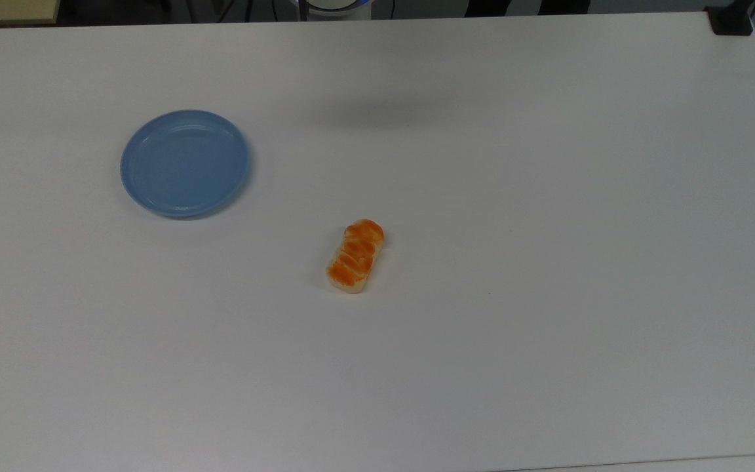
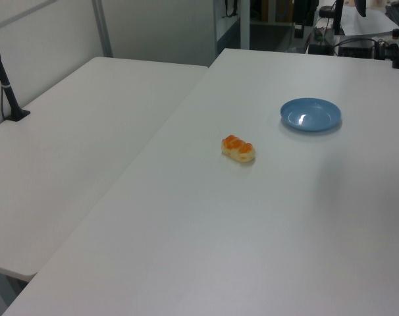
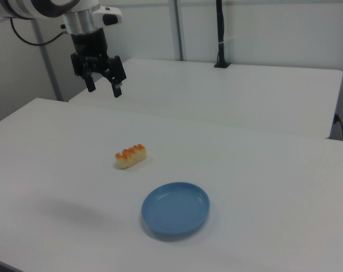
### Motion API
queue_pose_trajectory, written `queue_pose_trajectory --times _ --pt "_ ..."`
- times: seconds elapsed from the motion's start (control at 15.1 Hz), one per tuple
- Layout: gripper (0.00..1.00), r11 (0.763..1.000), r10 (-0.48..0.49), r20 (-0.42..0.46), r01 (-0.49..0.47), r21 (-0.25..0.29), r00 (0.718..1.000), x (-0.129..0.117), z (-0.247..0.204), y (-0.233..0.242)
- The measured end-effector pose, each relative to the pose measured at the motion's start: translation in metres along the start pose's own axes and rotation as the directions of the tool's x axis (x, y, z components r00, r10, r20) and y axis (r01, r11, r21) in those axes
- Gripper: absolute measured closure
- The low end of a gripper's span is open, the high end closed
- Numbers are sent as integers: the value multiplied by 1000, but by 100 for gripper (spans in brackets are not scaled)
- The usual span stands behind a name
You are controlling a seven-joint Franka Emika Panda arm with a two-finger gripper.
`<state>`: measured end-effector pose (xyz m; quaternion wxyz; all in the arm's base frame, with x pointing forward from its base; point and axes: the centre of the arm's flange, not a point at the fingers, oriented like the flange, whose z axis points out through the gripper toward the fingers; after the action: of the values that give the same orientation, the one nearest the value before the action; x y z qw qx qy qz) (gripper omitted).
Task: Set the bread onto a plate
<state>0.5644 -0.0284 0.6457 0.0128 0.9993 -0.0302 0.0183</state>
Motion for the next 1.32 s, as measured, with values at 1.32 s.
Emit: queue_pose_trajectory --times 1.32 --pt "0 998 60 11 -60 -1 998 0 3 0"
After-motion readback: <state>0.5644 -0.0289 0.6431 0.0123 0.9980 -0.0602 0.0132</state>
